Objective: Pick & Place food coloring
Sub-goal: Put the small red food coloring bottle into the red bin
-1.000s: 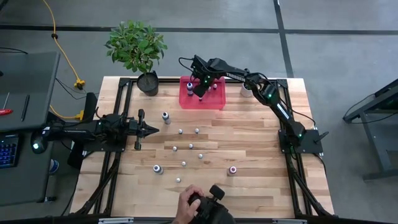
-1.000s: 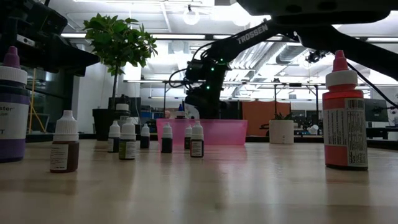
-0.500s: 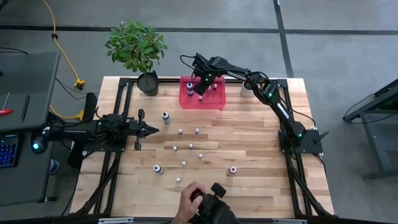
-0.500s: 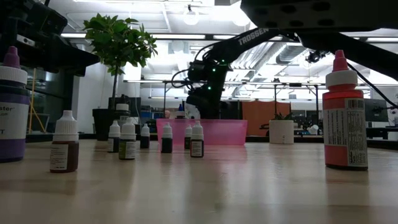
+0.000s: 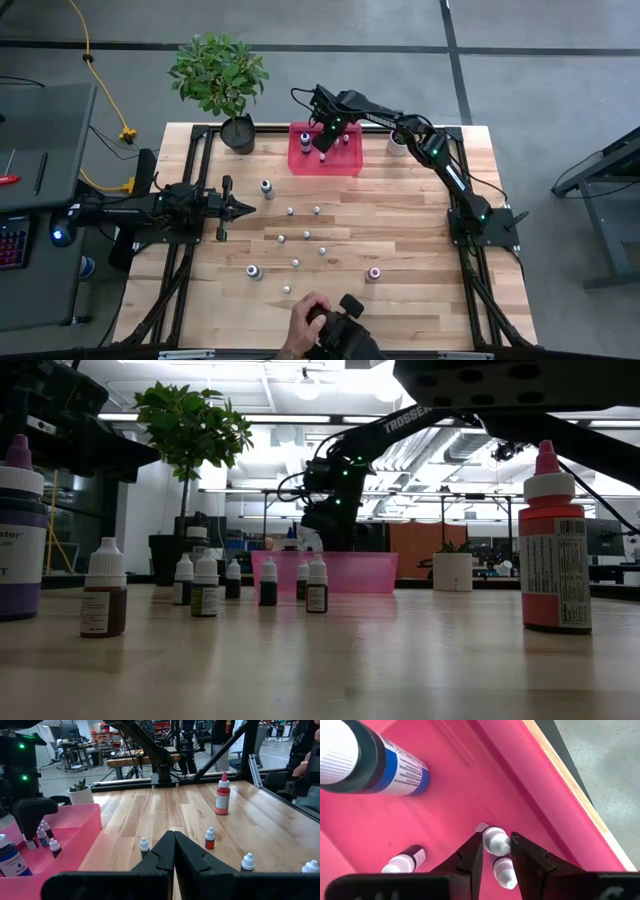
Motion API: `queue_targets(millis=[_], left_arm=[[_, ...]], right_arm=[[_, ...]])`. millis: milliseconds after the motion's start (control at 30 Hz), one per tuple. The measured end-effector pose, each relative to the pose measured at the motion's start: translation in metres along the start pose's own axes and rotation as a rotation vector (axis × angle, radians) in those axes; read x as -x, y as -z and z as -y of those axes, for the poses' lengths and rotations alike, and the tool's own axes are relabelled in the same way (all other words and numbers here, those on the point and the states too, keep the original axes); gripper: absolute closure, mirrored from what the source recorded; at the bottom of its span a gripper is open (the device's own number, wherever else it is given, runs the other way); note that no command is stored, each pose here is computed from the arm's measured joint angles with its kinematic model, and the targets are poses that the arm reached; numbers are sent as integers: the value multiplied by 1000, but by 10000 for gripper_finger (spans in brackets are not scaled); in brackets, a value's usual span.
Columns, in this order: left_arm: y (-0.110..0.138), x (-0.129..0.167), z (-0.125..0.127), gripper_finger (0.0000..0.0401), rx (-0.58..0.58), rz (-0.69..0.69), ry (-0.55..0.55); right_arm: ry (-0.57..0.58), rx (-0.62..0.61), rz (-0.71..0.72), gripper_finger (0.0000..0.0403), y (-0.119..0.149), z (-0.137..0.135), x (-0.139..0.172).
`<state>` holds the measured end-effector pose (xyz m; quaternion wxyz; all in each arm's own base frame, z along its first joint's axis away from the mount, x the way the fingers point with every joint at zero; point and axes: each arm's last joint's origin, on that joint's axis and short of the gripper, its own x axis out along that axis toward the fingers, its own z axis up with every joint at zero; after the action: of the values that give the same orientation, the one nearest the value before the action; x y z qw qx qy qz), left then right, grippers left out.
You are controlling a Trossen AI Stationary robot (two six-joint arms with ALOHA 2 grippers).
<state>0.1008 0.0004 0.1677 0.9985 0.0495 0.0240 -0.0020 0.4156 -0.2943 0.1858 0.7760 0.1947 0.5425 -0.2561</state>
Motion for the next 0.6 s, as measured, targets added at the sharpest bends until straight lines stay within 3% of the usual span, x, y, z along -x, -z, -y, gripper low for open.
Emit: queue_targets(millis=[600], left_arm=[[0, 0, 0, 401, 0, 0, 0]], right_arm=[[29, 10, 11, 254, -1, 0, 4]])
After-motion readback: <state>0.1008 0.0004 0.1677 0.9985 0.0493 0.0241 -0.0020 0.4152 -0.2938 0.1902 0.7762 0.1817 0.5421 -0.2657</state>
